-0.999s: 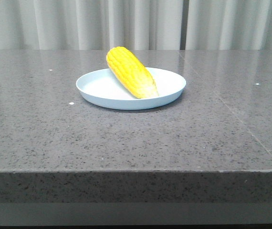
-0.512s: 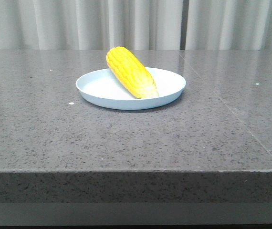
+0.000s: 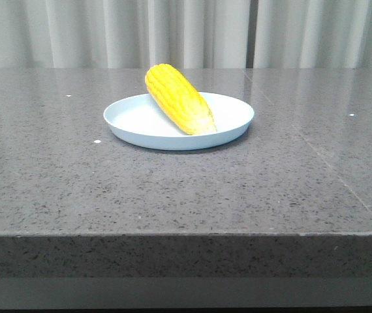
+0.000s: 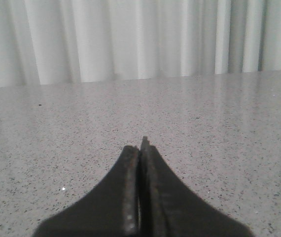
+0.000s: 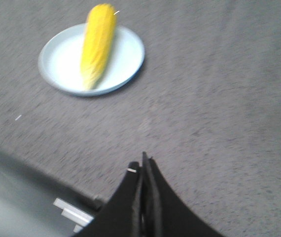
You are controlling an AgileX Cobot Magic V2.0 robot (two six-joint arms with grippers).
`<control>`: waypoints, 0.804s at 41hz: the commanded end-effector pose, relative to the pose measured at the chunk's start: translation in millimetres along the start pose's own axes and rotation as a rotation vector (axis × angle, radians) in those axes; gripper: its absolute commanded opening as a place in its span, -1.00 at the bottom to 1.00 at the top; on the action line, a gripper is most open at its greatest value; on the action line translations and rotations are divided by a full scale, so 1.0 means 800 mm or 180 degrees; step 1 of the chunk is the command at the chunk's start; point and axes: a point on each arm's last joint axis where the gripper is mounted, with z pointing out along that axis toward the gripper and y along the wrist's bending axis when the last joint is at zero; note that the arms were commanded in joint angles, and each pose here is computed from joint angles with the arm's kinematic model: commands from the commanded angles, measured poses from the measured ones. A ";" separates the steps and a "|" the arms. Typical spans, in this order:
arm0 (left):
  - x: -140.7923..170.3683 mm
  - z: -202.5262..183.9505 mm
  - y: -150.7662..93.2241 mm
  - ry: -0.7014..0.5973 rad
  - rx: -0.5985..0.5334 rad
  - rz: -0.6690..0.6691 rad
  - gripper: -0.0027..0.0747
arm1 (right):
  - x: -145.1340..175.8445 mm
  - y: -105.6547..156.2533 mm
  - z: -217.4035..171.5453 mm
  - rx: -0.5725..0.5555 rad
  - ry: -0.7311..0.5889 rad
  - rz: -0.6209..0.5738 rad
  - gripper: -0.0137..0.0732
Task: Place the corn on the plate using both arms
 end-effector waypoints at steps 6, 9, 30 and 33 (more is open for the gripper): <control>-0.001 -0.001 0.000 -0.0252 -0.0027 -0.0031 -0.98 | 0.046 -0.016 0.009 0.0783 -0.1256 0.0227 -0.84; -0.001 -0.001 0.000 -0.0252 -0.0027 -0.0031 -0.98 | 0.077 -0.020 0.021 0.1004 -0.1564 0.0234 -0.84; -0.001 -0.001 0.000 -0.0252 -0.0027 -0.0031 -0.98 | 0.171 -0.030 0.075 0.1215 -0.2018 0.0194 -0.84; -0.001 -0.001 0.000 -0.0252 -0.0027 -0.0031 -0.98 | 0.171 -0.030 0.075 0.1215 -0.2021 0.0193 -0.84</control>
